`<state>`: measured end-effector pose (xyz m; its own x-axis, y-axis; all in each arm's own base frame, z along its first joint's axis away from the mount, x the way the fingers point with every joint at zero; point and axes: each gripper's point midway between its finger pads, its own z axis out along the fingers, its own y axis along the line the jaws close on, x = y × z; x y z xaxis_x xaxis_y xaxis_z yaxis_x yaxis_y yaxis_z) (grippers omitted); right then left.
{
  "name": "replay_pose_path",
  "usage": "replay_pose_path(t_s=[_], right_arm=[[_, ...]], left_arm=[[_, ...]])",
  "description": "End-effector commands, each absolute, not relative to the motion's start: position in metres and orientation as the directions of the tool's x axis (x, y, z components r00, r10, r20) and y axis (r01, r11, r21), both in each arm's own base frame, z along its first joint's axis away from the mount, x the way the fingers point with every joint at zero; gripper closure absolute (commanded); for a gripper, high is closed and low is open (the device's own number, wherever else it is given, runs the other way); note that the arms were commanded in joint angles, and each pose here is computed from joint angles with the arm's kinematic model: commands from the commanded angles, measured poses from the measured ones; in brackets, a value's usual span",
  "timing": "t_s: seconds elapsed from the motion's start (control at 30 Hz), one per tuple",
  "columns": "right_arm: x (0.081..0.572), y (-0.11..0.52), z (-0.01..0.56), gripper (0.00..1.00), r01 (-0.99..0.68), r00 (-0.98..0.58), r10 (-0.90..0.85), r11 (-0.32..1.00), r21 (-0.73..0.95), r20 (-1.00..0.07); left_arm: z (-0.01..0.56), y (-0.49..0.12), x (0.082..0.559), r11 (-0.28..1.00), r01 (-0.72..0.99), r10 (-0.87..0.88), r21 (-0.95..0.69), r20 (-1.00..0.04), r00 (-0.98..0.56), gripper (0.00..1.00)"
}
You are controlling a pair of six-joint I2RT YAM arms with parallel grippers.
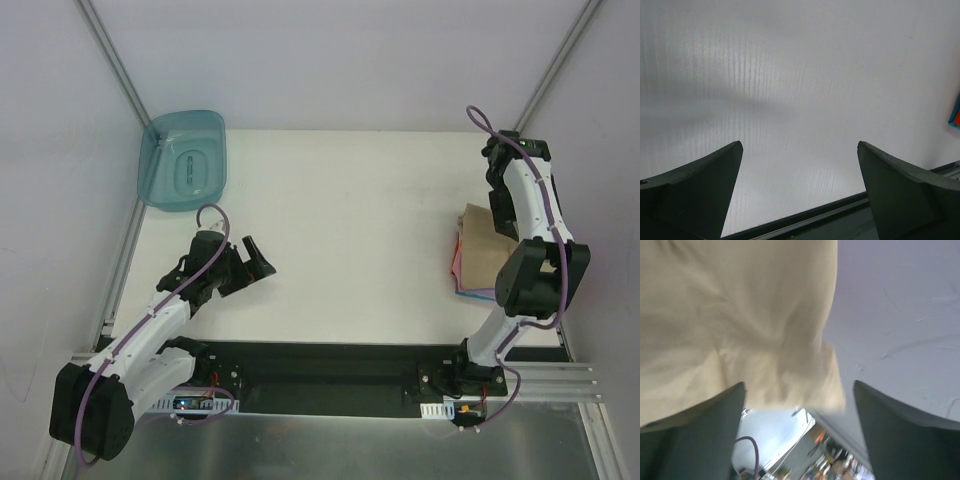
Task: Fold and stack the t-shirts
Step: Put the neatly folded tshirt into the corner of the board with the right arm
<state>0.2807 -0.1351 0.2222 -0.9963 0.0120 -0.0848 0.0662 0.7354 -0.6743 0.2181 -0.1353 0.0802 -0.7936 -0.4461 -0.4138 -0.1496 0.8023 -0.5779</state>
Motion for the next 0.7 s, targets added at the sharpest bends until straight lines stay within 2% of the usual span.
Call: replay_pose_path(t_s=[0.0,0.07,0.2,0.27,0.3,0.33,0.47,0.5,0.53,0.6,0.63,0.67], right_arm=[[0.274,-0.167,0.229,0.01,0.112,-0.992,0.116,0.634,-0.765,-0.050],[0.273,-0.166,0.232,0.03,0.137,-0.989,0.127,0.632,-0.763,-0.073],[0.266,-0.164,0.246,0.03,0.249,-0.969,0.163,0.616,-0.747,-0.188],[0.264,-0.158,0.254,0.03,0.343,-0.937,0.179,0.634,-0.693,-0.300],[0.264,-0.149,0.243,0.03,0.356,-0.930,0.189,0.685,-0.636,-0.316],[0.267,-0.142,0.250,0.03,0.418,-0.889,0.193,0.713,-0.563,-0.416],[0.279,-0.100,0.243,0.03,0.442,-0.782,0.223,0.857,-0.265,-0.583],[0.291,-0.083,0.245,0.03,0.408,-0.738,0.227,0.900,-0.152,-0.635],[0.290,-0.074,0.236,0.03,0.384,-0.732,0.233,0.917,-0.106,-0.640],[0.297,-0.049,0.253,0.03,0.301,-0.640,0.230,0.953,0.036,-0.733],[0.293,-0.041,0.239,0.03,0.269,-0.645,0.229,0.961,0.064,-0.729],[0.288,-0.033,0.252,0.03,0.237,-0.592,0.226,0.966,0.102,-0.773]], left_arm=[[0.091,-0.135,0.227,0.815,-0.117,-0.431,-0.568,-0.457,-0.778,0.01],[0.091,-0.134,0.227,0.817,-0.116,-0.431,-0.565,-0.464,-0.774,0.01],[0.095,-0.135,0.228,0.814,-0.108,-0.431,-0.571,-0.468,-0.771,0.01],[0.096,-0.136,0.228,0.812,-0.106,-0.431,-0.574,-0.466,-0.772,0.01],[0.096,-0.136,0.228,0.811,-0.105,-0.432,-0.576,-0.468,-0.771,0.01],[0.097,-0.137,0.228,0.809,-0.104,-0.433,-0.578,-0.468,-0.770,0.01],[0.101,-0.139,0.227,0.801,-0.093,-0.433,-0.591,-0.466,-0.772,0.01],[0.102,-0.139,0.227,0.799,-0.091,-0.436,-0.595,-0.469,-0.768,0.01],[0.103,-0.139,0.226,0.798,-0.092,-0.438,-0.595,-0.470,-0.766,0.01],[0.106,-0.138,0.227,0.797,-0.091,-0.445,-0.597,-0.478,-0.757,0.01],[0.109,-0.137,0.227,0.797,-0.091,-0.448,-0.597,-0.484,-0.752,0.01],[0.112,-0.136,0.228,0.797,-0.092,-0.453,-0.597,-0.490,-0.745,0.01]])
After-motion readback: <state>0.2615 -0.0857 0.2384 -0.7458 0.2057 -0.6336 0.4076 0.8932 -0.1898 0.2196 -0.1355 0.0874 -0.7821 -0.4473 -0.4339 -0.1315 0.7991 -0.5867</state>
